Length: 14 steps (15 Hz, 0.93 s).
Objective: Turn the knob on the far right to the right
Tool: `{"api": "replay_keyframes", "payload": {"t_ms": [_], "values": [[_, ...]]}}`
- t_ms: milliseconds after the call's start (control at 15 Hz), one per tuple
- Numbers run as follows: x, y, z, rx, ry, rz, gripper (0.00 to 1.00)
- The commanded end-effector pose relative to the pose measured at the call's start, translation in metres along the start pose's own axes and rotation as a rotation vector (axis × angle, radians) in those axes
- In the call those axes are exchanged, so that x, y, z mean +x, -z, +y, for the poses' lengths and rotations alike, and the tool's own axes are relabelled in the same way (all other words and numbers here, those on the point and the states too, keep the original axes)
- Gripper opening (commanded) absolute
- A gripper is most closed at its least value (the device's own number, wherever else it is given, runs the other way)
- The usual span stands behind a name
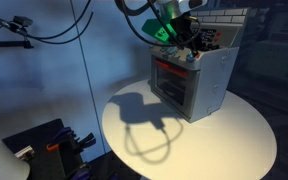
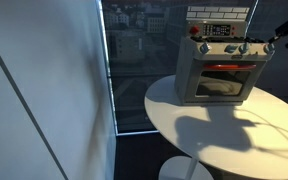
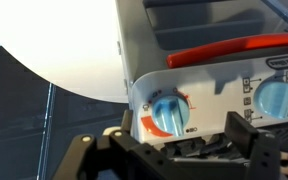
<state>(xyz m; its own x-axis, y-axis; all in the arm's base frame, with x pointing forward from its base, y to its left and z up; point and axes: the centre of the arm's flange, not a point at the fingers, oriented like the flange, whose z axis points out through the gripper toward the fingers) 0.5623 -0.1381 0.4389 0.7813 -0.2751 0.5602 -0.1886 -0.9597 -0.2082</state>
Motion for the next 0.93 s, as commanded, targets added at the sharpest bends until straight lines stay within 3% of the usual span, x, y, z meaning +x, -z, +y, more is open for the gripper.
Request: {"api": "replay_keyframes", "payload": {"t_ms": [0, 333, 533, 867], "values": [[0.0065, 0.0028, -0.0006, 0.001, -0.01, -0.011, 0.63], [0.007, 0.0022, -0.0001, -0.002, -0.01, -0.012, 0.23], [0.0073, 0.001, 0.0002, -0.006, -0.007, -0.014, 0.21], [0.0072, -0.001, 0.0009, -0.013, -0.004, -0.017, 0.44]]}}
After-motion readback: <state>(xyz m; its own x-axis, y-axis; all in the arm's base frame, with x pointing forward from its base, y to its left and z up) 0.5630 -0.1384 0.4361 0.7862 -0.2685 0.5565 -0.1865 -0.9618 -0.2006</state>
